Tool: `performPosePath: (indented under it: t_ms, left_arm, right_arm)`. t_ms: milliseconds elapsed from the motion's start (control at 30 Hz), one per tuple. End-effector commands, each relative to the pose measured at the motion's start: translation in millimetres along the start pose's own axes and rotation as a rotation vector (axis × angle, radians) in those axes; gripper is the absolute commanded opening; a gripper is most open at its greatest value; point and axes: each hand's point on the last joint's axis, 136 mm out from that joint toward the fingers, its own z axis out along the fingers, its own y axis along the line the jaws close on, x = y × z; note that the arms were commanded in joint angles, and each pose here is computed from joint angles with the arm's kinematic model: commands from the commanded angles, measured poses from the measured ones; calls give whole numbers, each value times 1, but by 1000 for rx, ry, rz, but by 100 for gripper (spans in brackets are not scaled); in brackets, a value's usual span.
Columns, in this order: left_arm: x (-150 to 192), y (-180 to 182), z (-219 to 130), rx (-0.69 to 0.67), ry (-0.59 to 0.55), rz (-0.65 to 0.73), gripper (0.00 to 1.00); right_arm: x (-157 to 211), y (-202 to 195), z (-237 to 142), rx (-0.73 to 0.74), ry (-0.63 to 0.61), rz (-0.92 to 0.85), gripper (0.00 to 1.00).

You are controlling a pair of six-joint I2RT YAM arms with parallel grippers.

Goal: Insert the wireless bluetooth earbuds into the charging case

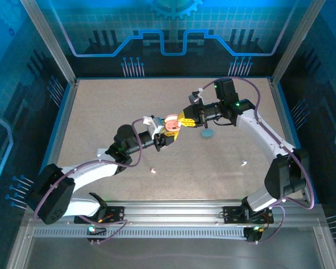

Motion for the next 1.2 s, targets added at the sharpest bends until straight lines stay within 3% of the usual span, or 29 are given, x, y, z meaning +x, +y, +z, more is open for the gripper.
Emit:
performPosePath:
  t_ms: [0, 400, 833, 1167]
  left_arm:
    - [-27, 0, 6, 6, -89, 74, 36]
    - [-29, -6, 18, -14, -126, 73, 36]
    - [-35, -4, 18, -36, -157, 52, 36]
    - [-40, -8, 19, -21, -174, 47, 36]
  right_arm:
    - [-1, 3, 6, 57, -33, -66, 16]
    - [0, 7, 12, 163, -138, -165, 15]
    - [14, 20, 17, 151, -135, -221, 15]
    - [12, 10, 17, 221, -179, -275, 15]
